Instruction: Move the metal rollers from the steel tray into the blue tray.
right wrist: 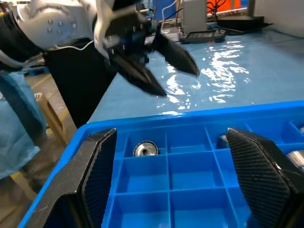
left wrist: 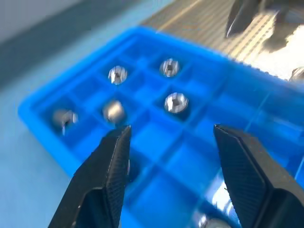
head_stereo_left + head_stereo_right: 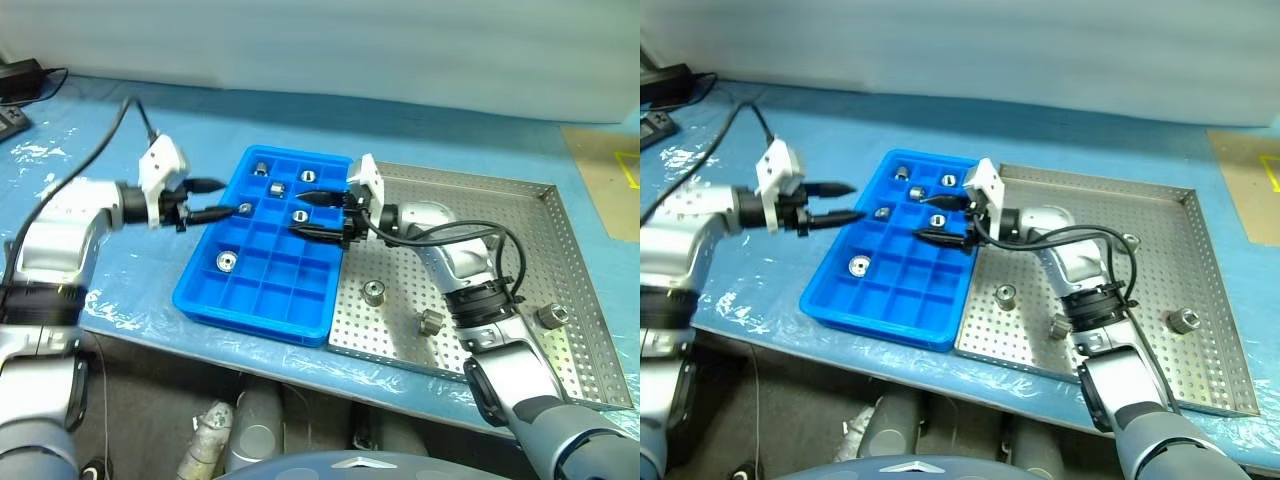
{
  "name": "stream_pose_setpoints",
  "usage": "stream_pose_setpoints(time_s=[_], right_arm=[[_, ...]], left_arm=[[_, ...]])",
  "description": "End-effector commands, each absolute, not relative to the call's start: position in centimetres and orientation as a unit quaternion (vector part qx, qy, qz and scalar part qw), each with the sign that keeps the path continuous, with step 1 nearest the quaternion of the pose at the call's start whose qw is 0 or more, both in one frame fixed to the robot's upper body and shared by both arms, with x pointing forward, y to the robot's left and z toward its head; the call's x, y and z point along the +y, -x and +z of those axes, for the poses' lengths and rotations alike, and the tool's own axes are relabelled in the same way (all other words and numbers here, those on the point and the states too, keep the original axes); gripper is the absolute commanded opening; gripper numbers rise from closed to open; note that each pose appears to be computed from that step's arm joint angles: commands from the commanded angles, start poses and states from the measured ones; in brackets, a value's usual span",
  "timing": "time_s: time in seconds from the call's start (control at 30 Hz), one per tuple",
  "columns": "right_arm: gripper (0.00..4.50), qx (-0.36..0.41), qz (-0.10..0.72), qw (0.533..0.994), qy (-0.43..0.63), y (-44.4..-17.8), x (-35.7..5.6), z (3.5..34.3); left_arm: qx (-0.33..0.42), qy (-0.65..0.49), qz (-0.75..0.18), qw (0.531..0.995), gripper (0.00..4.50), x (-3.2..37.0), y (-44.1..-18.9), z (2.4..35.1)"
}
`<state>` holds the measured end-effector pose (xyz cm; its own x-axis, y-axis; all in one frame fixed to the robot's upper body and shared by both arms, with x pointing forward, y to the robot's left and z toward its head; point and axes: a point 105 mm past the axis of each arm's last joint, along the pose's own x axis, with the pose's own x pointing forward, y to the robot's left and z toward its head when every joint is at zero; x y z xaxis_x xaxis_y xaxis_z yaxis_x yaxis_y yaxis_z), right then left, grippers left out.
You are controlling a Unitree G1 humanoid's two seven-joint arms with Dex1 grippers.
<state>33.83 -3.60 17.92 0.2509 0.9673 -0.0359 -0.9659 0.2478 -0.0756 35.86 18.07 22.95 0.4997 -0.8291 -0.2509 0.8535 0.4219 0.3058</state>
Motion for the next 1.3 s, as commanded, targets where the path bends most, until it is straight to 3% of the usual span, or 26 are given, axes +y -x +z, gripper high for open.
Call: stream_pose_setpoints(time_s=[0.03,0.33,0.6,1.0,1.3], right_arm=[[3.79,-0.044,0.582,0.811,0.043,-33.9,-5.2,19.8],[3.79,-0.044,0.446,0.893,0.051,-32.5,-12.1,19.5],[3.79,-0.026,0.363,0.931,0.041,-29.8,-14.5,18.2],[3.79,-0.010,0.340,0.940,0.031,-28.8,-14.4,17.4],[3.79,-0.006,0.340,0.940,0.031,-28.8,-14.4,17.2]], left_arm=[[0.019,-0.214,-0.532,0.819,2.90,16.5,-36.9,23.9],[0.048,-0.229,-0.636,0.735,2.90,9.0,-39.0,20.6],[0.070,-0.219,-0.704,0.672,2.90,4.4,-37.9,17.1],[0.098,-0.301,-0.781,0.539,2.90,2.5,-34.0,11.7],[0.097,-0.309,-0.785,0.528,2.90,1.8,-33.4,10.3]])
